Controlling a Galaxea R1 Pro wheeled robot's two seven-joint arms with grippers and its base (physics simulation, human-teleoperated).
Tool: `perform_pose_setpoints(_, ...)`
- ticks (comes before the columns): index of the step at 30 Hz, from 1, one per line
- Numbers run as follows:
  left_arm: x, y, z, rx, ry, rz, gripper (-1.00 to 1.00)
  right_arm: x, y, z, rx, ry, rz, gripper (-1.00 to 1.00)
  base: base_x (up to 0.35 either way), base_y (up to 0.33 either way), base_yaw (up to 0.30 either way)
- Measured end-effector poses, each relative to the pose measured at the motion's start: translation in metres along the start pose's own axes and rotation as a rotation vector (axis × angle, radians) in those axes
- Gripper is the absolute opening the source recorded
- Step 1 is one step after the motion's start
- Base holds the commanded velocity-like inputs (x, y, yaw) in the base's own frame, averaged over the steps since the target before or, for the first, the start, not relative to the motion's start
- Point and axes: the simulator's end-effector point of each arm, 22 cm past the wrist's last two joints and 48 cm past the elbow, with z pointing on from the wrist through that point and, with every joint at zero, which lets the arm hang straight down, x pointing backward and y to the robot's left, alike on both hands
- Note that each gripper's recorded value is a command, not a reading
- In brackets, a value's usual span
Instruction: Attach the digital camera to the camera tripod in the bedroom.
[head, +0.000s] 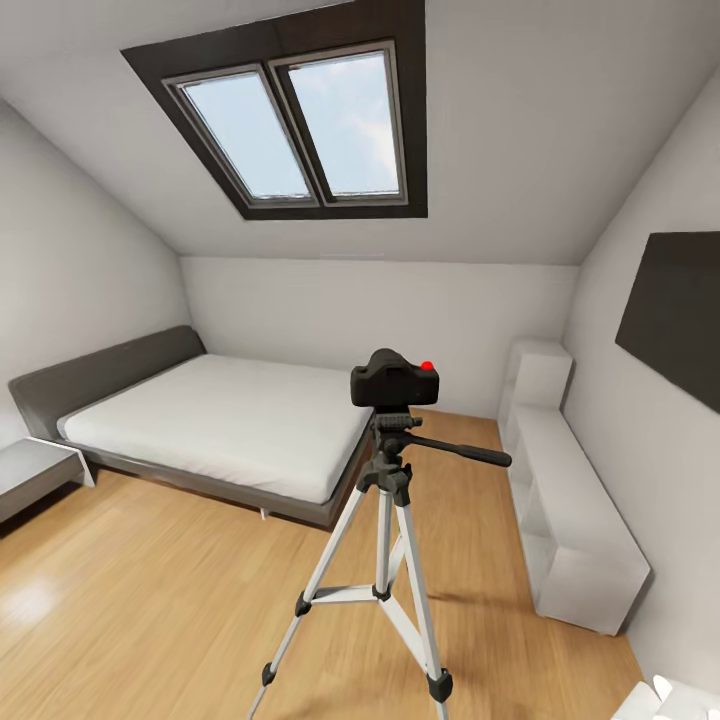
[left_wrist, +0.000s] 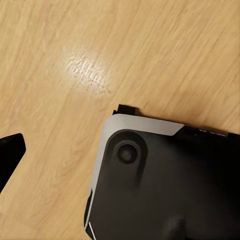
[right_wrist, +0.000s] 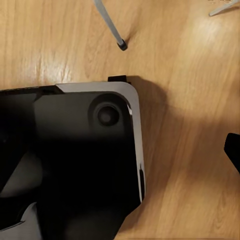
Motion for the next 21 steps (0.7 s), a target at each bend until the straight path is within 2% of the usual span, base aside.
perform_pose_setpoints(12, -0.002, -0.006, 0.0, 0.011, -0.004, 0.002, 1.0, -0.01, 0.019, 0.002, -0.022, -0.028, 0.0, 1.0, 0.0, 0.0, 0.0)
perform_pose_setpoints(21, -0.002, -0.006, 0.0, 0.011, -0.005, 0.002, 1.0, -0.011, 0.024, 0.003, -0.026, -0.03, 0.003, 1.0, 0.0, 0.0, 0.0)
